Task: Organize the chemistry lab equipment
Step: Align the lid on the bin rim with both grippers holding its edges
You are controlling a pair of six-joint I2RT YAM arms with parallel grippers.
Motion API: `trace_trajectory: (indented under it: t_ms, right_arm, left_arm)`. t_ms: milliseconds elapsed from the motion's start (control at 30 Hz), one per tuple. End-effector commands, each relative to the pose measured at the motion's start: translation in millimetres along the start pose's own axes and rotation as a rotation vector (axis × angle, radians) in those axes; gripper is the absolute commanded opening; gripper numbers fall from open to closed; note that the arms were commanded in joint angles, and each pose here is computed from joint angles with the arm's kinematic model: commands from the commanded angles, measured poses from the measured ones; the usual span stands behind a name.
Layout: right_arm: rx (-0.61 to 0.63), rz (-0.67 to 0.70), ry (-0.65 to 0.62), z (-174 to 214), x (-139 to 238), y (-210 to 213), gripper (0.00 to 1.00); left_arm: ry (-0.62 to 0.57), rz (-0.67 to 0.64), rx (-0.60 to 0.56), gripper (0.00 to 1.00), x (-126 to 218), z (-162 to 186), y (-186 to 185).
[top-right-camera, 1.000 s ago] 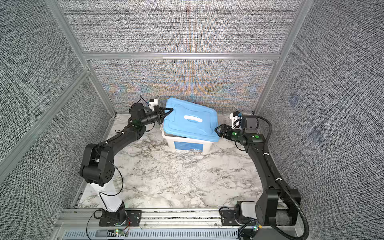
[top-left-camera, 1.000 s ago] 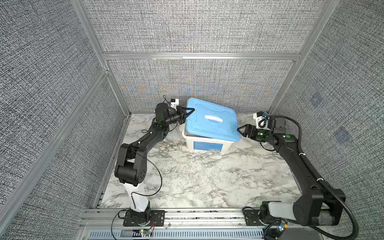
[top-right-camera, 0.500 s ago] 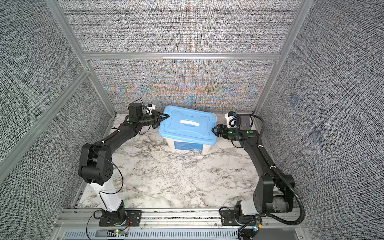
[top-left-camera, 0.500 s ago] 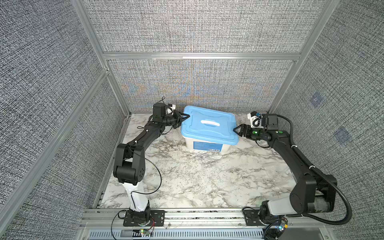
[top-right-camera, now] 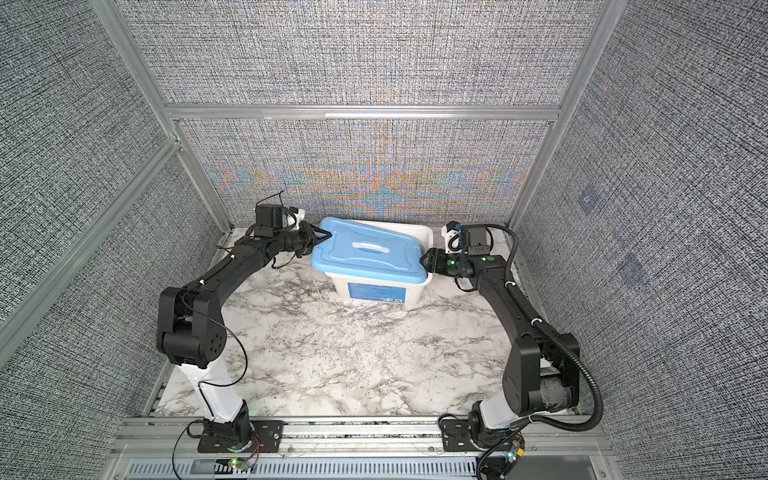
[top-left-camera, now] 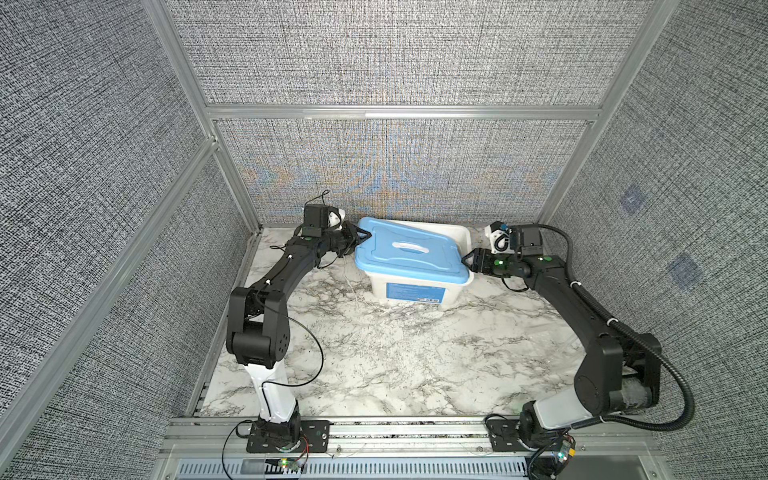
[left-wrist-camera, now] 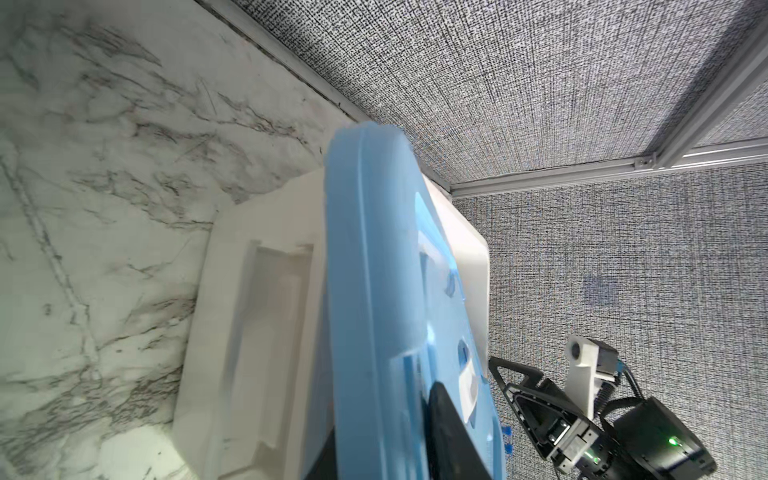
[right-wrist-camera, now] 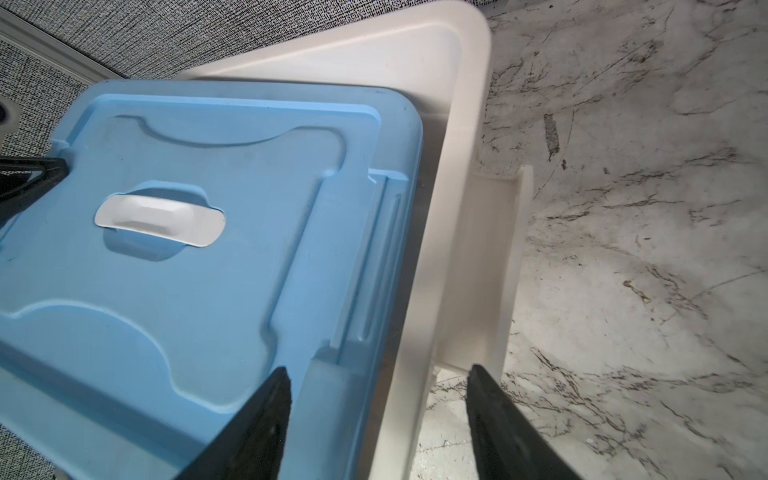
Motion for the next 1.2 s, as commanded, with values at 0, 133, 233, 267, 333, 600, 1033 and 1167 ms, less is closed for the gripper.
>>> trace_trajectory:
  t_ms: [0, 133, 233, 267, 333, 600, 1033, 1167]
  right_arm:
    - [0.009, 0.01, -0.027, -3, 3, 2, 0.65]
    - [0.013, -0.004, -0.036, 0, 5, 5, 0.65]
    - [0.004, -0.022, -0.05, 0, 8, 9, 0.65]
    - [0.009, -0.03, -0.056, 0, 10, 11, 0.66]
    - [0.019, -0.041, -0.065, 1, 14, 15, 0.66]
    - [-0.004, -0.082, -0.04, 10, 21, 25, 0.67]
    - [0.025, -0.079, 0.001, 33, 23, 34, 0.67]
    - [0.023, -0.066, 0.009, 36, 22, 33, 0.67]
  left_arm:
    - [-0.004, -0.04, -0.076, 0.27, -1, 2, 7]
    - [-0.013, -0.056, -0.123, 0.27, -3, 2, 12]
    - [-0.01, -0.059, -0.148, 0.27, -3, 4, 14]
    - [-0.014, -0.055, -0.156, 0.27, -3, 5, 14]
    - [-0.024, -0.05, -0.17, 0.27, -3, 6, 16]
    - [-0.047, -0.03, -0.188, 0.3, -3, 6, 15]
    - [-0.036, -0.117, -0.192, 0.42, 0, 15, 30]
    - [-0.031, -0.114, -0.194, 0.53, 1, 17, 29]
Point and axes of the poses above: each gripper's point midway between its finger pads, its own x axis back along the fingers, its own y axis along the line the jaws close on, z = x × y, the point moved 9 cm from there along x, back along the fingers, and after that the axes turned 2 degrees about -x, right-handed, at the moved point
